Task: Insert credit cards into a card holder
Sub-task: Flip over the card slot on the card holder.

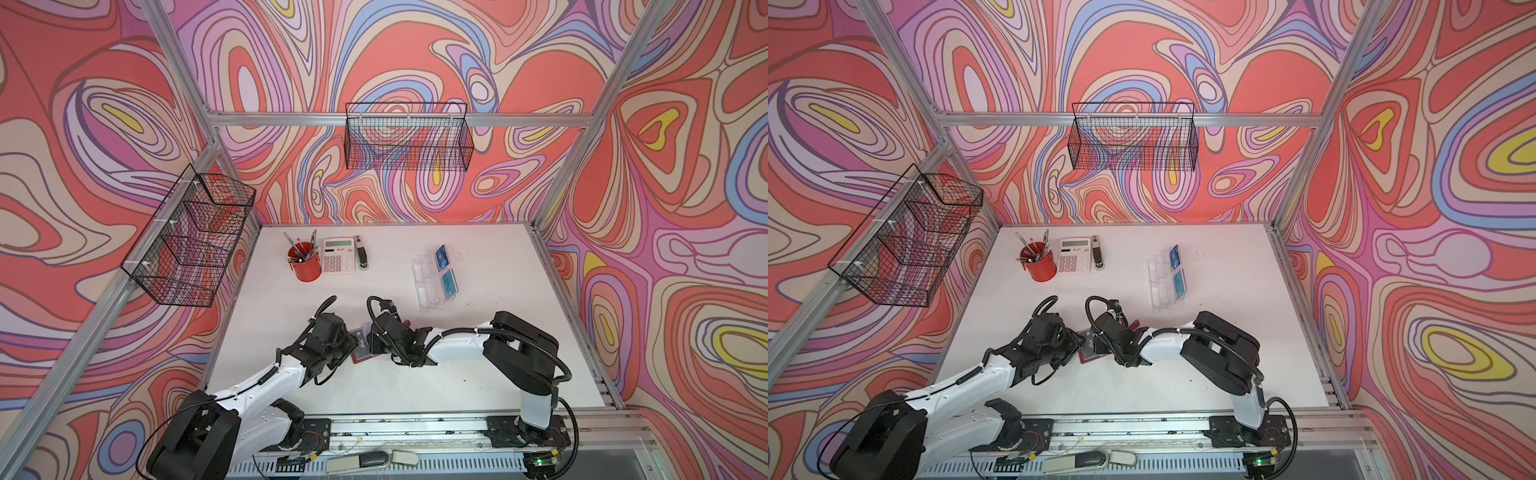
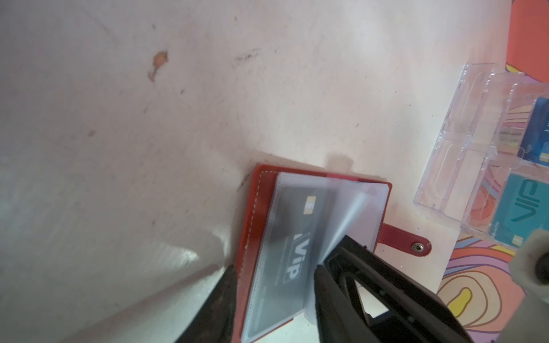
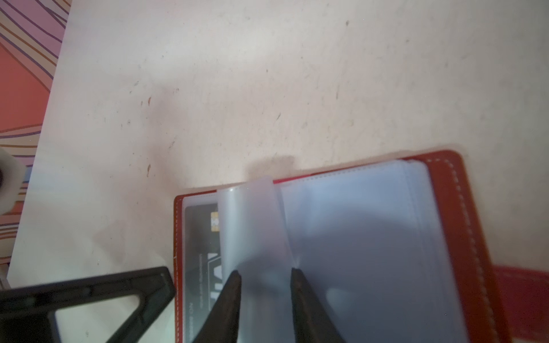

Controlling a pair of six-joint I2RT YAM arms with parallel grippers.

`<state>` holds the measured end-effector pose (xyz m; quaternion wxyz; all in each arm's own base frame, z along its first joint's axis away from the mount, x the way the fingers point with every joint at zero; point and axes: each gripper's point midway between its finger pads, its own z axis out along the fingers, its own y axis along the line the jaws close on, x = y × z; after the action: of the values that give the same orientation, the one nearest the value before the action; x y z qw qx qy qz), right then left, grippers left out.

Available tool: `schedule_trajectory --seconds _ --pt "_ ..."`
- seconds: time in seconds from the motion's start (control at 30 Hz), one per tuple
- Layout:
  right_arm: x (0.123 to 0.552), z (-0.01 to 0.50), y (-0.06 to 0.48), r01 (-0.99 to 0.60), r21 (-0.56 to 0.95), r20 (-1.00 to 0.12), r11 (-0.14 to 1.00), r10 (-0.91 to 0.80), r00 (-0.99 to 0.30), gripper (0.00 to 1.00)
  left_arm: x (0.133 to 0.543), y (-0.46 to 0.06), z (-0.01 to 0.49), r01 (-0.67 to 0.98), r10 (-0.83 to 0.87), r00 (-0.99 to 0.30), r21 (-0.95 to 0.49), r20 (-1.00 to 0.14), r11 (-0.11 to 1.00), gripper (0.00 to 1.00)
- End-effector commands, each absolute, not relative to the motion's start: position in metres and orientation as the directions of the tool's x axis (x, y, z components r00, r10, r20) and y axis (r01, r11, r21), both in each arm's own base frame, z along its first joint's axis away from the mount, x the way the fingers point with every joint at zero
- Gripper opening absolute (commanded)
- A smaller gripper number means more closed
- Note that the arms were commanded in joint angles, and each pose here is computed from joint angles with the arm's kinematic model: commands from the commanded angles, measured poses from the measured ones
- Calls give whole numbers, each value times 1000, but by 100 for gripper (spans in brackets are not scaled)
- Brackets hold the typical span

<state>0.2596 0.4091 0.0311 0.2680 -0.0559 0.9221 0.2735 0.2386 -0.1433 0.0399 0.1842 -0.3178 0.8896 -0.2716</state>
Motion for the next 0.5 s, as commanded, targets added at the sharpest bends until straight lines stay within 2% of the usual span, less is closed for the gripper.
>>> schedule_trajectory --seconds 0.0,0.27,0.47 --pt "248 11 412 -248 477 -475 843 11 -880 30 235 -140 38 -438 -605 -774 -533 -187 724 32" --pt "246 25 418 -284 516 -497 808 13 -867 29 236 -127 59 -380 -544 -788 -468 -288 798 34" --pt "245 22 418 -287 518 -496 806 9 -868 28 250 -164 79 -220 -492 -818 -627 -299 747 44"
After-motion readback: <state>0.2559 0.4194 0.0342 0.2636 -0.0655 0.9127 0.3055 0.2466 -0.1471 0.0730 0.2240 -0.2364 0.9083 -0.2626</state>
